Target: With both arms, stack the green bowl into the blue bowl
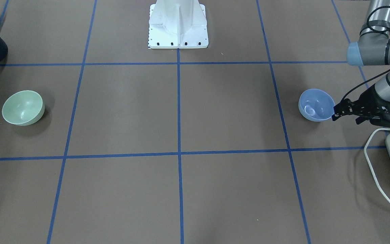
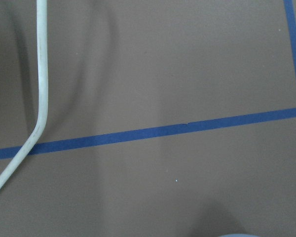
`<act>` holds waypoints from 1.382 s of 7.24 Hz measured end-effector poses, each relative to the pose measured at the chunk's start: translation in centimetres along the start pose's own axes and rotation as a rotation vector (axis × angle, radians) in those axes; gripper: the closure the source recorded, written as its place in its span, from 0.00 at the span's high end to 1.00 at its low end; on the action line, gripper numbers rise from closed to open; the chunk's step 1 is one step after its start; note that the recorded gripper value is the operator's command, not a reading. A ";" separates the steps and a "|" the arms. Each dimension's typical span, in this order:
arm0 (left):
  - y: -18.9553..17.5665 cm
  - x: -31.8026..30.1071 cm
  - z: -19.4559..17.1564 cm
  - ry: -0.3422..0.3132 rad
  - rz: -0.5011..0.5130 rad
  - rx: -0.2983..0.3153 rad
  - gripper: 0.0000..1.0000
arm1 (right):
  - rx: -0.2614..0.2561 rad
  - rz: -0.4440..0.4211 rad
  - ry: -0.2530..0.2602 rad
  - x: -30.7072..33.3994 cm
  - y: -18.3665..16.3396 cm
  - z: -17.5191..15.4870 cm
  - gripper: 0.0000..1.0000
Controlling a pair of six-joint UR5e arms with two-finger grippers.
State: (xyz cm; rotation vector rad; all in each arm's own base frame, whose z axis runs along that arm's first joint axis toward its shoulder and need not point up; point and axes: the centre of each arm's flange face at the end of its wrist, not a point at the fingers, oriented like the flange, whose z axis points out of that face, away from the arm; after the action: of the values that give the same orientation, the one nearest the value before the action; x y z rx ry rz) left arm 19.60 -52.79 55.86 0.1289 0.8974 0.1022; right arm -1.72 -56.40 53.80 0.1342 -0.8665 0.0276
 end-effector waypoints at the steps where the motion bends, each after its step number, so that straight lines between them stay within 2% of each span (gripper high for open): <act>1: 0.7 -0.3 0.3 0.003 0.004 -0.001 0.98 | -0.005 -0.003 -0.007 0.2 0.3 0.2 1.00; 5: 4.8 1.3 2.8 0.010 -0.024 0.016 0.97 | -0.008 -0.055 0.007 0.3 1.2 1.4 1.00; 6: 5.4 1.5 2.9 0.008 -0.028 0.015 0.91 | -0.016 -0.060 0.004 0.0 1.4 1.9 1.00; 8: 6.1 1.5 3.0 0.005 -0.030 0.012 0.66 | -0.018 -0.059 0.002 0.1 2.4 2.0 1.00; 10: 6.2 1.3 3.1 0.002 -0.032 0.008 0.49 | -0.008 -0.068 -0.005 -0.4 2.7 1.4 1.00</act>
State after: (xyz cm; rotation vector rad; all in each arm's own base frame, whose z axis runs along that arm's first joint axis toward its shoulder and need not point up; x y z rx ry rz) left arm 22.66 -46.65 57.75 0.1215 0.9020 0.0689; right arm -3.27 -53.90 54.66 0.1556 -0.8663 -0.0396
